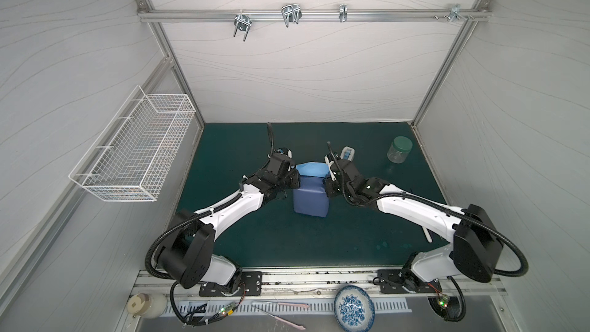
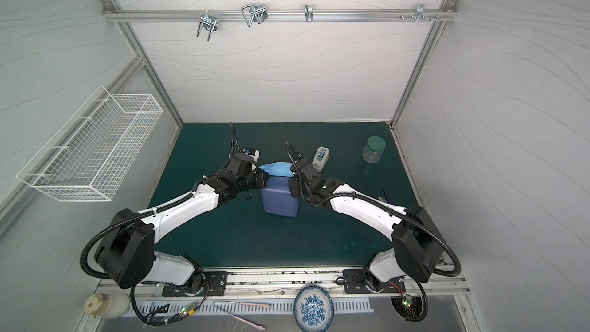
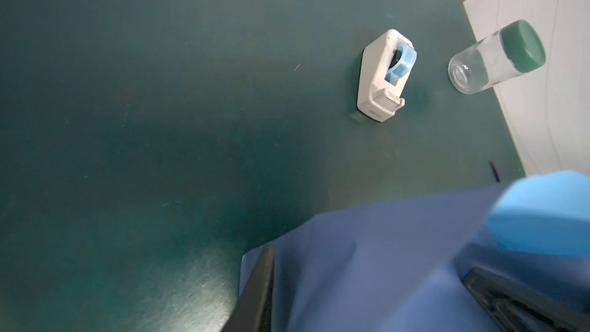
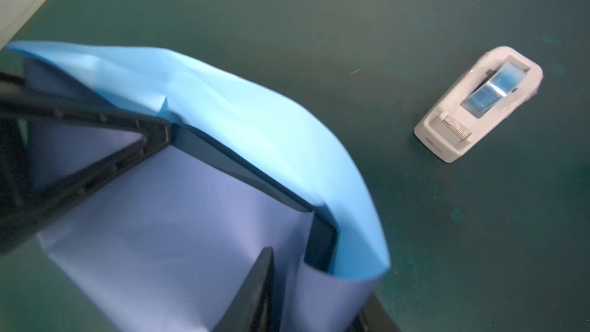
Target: Wrap the gift box in paper
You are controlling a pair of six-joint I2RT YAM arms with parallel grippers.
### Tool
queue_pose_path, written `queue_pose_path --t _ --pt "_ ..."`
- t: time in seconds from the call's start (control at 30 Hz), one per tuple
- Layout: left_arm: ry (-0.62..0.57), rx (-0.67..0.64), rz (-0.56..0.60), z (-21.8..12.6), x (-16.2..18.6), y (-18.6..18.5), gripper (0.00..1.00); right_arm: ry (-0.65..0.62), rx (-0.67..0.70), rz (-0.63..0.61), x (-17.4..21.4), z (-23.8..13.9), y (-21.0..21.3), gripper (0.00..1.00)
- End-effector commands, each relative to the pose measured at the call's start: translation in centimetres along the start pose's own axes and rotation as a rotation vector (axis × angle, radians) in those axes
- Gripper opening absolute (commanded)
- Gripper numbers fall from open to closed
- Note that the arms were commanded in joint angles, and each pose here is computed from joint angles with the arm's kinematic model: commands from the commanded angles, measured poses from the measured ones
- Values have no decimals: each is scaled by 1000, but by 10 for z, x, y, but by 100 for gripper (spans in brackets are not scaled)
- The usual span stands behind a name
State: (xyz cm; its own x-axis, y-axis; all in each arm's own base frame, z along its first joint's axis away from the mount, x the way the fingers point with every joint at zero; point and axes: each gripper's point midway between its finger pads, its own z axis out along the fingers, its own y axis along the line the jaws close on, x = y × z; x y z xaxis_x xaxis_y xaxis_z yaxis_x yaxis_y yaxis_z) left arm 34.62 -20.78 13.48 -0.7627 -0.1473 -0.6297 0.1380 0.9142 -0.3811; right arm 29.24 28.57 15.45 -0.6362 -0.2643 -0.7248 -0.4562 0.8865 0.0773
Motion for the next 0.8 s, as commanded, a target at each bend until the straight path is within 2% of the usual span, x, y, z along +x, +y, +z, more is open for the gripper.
queue_pose_path --t 0.0,0.1,0.33,0.4,0.53,0.63,0.77 --pt "31 -150 41 -5 11 23 20 70 111 -37 18 5 -13 25" --pt "23 -170 67 -7 10 19 12 70 120 -38 18 5 -10 17" --pt "29 -173 80 -4 16 15 3 58 122 -33 14 7 -2 13" --pt "34 -180 82 -3 17 16 2 44 107 -33 9 2 0 17" --pt "27 -180 84 -5 17 17 3 3 46 -38 -5 -19 6 38" --pt "27 -179 84 -5 17 17 3 -22 -83 -22 -15 -40 17 51" --pt "28 -171 84 -4 17 15 3 -41 -292 27 -20 -70 23 58"
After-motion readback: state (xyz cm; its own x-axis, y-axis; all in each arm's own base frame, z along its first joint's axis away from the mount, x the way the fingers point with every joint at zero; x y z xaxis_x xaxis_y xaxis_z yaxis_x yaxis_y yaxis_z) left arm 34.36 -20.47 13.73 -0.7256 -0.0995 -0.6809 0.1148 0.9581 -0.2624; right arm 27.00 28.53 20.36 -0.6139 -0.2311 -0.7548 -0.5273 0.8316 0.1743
